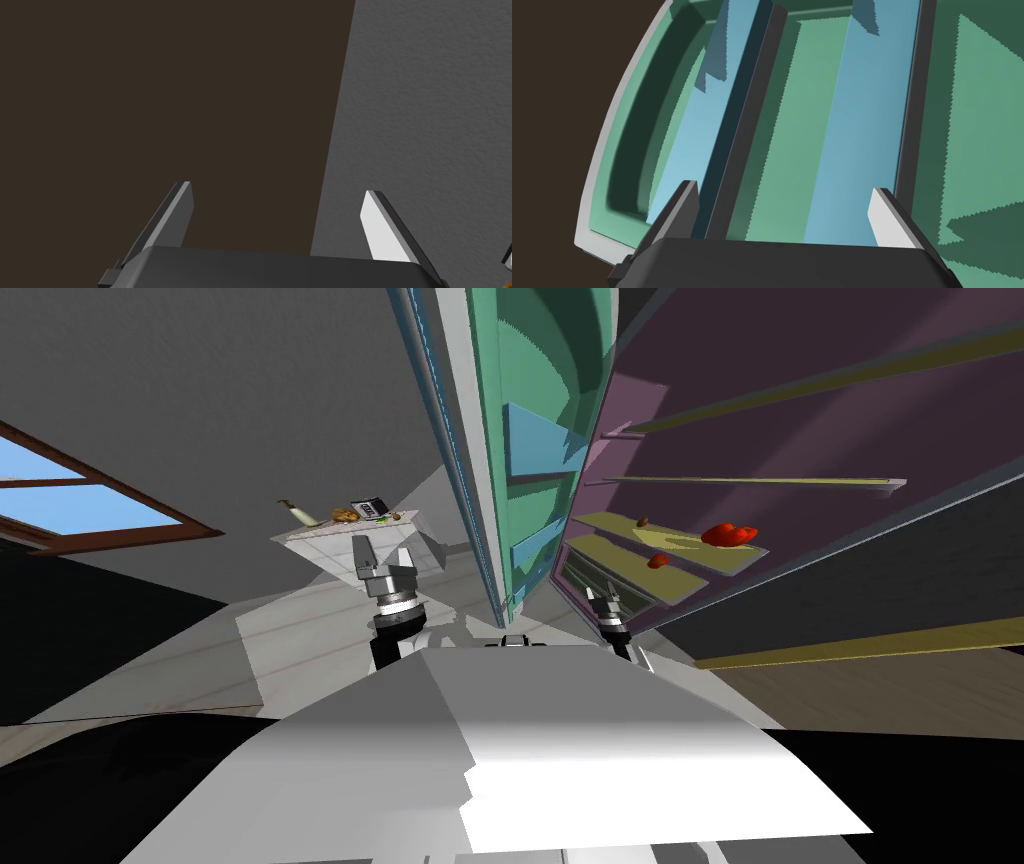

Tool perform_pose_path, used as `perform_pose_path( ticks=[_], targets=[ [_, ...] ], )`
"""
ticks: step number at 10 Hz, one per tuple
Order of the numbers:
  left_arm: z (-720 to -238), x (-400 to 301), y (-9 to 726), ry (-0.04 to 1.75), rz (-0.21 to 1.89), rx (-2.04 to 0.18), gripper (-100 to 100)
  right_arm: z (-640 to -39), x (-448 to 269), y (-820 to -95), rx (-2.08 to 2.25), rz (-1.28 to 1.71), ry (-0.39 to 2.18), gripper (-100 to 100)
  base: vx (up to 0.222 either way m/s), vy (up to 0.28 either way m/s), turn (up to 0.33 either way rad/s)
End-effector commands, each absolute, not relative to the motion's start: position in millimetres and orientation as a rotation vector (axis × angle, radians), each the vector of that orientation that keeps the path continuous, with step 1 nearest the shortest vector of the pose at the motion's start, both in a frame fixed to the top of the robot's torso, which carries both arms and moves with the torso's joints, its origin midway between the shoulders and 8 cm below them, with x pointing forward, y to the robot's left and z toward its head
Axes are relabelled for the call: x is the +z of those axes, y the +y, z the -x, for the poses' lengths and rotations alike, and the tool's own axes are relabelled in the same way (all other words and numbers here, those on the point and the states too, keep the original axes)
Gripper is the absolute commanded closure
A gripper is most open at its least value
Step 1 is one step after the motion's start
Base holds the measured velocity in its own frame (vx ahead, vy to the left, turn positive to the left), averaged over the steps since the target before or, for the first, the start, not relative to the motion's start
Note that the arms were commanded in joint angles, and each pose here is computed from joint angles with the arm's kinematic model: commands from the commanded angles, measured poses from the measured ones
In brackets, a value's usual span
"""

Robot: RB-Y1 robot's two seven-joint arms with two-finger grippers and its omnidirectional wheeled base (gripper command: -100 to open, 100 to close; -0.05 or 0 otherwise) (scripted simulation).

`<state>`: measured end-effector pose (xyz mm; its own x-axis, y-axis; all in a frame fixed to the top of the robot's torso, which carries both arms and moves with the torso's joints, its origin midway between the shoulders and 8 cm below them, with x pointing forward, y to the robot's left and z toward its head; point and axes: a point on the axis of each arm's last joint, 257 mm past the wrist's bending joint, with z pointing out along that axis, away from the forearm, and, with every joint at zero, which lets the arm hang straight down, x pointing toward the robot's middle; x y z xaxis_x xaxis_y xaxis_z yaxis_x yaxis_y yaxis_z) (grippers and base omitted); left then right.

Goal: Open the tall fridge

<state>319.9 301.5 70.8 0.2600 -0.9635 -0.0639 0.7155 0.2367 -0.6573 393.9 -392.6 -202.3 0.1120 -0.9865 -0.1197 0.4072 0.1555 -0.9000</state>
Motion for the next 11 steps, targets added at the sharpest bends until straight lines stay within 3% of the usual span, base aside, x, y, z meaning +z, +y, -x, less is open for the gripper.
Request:
perform_pose_path(
  ticks=[1, 11],
  targets=[
    [-320, 71, 301, 0.519, 0.57, -1.224, 0, -390, -203, -399, -1.25, 0.796, 0.917, -100, 0.092, 0.28, -0.096],
    [-320, 71, 301, 0.519, 0.57, -1.224, 0, -373, -191, -444, -1.389, 0.76, 0.923, -100, 0.101, 0.283, -0.07]
  ],
)
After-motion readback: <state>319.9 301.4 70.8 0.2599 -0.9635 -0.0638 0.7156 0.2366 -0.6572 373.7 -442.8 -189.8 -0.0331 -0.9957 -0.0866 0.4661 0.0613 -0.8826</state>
